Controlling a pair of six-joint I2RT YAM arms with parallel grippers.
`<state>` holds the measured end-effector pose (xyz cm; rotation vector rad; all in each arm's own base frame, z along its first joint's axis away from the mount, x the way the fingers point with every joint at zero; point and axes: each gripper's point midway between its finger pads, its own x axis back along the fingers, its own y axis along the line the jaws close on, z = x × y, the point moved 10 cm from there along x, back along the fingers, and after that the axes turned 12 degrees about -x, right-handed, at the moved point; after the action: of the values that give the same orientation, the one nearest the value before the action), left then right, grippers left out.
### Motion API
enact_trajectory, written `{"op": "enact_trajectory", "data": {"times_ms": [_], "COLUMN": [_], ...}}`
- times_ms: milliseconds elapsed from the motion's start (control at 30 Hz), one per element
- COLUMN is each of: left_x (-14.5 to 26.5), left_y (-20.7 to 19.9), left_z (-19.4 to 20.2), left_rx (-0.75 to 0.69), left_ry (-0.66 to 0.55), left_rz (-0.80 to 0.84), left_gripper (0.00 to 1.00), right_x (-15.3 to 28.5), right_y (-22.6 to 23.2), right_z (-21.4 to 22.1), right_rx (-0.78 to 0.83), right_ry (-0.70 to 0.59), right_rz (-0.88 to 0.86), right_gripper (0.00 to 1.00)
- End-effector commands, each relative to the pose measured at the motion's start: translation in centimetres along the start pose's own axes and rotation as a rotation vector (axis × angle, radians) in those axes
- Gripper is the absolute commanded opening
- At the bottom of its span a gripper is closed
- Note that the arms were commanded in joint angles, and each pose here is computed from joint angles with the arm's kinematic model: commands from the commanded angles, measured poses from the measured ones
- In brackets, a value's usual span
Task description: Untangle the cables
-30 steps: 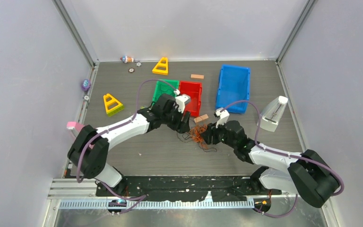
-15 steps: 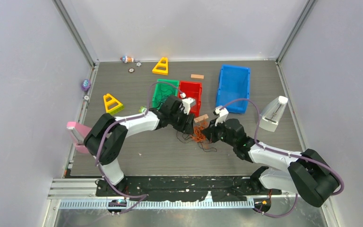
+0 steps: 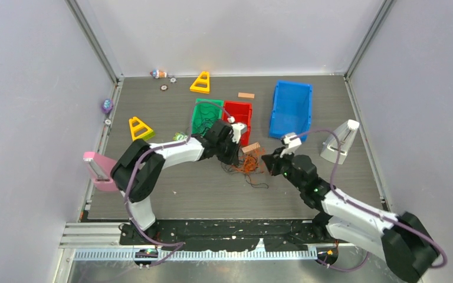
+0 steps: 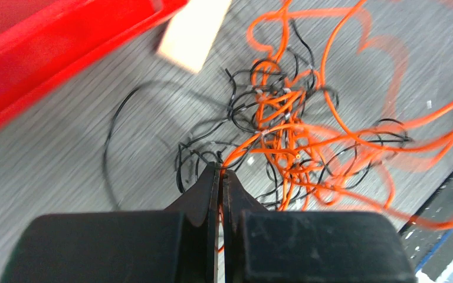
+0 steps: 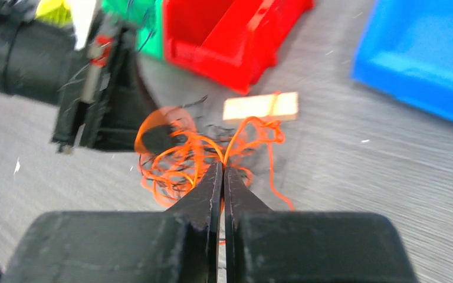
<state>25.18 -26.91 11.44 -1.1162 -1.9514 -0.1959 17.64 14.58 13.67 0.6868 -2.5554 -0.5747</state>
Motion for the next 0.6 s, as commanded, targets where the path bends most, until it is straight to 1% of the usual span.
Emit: {"op": "enact_trajectory", "data": {"times_ms": [0, 33, 67, 100, 133, 167, 200, 367, 400, 433, 467, 567], "left_x": [4.5, 5.3, 6.4, 7.1, 7.7, 8.3, 8.9, 10.9, 11.4, 11.7, 12.2, 13.3], "left_y": [1.3, 1.8, 2.1, 2.5, 3.0, 3.2, 3.4, 3.4, 3.5, 3.7, 3.8, 3.8], "left_z": [-0.5, -0.3, -0.2, 0.1, 0.9, 1.0, 1.2, 2.3, 2.5, 2.8, 2.9, 3.4], "left_rx": [-0.014, 0.002, 0.019, 0.034, 0.058, 0.07, 0.083, 0.096, 0.102, 0.112, 0.123, 0.139], "left_ry": [-0.15, -0.182, -0.226, -0.263, -0.277, -0.317, -0.344, -0.438, -0.447, -0.455, -0.468, -0.507], "left_rz": [-0.235, -0.27, -0.301, -0.329, -0.359, -0.376, -0.409, -0.509, -0.54, -0.58, -0.612, -0.673], "left_gripper": [0.0, 0.0, 0.0, 0.0, 0.0, 0.0, 0.0, 0.0, 0.0, 0.0, 0.0, 0.0], "right_x": [2.4, 3.2, 3.6, 4.3, 4.6, 5.1, 5.4, 6.6, 7.0, 7.3, 7.6, 8.0], "right_y": [-1.9, -2.1, -2.6, -2.8, -3.4, -3.4, -3.9, -4.8, -5.1, -5.5, -5.8, -6.1], "right_z": [-1.6, -2.3, -1.9, -2.4, -2.2, -2.4, -2.3, -2.3, -2.6, -2.3, -2.5, -2.3], "right_rx": [-0.043, -0.065, -0.072, -0.098, -0.108, -0.129, -0.141, -0.207, -0.25, -0.262, -0.296, -0.311], "right_ry": [-0.269, -0.342, -0.359, -0.423, -0.451, -0.484, -0.511, -0.602, -0.645, -0.649, -0.696, -0.719], "right_rz": [0.209, 0.243, 0.265, 0.286, 0.328, 0.329, 0.37, 0.461, 0.512, 0.556, 0.595, 0.616], "right_gripper": [0.05, 0.05, 0.05, 0.05, 0.05, 0.05, 0.05, 0.06, 0.05, 0.05, 0.05, 0.05]}}
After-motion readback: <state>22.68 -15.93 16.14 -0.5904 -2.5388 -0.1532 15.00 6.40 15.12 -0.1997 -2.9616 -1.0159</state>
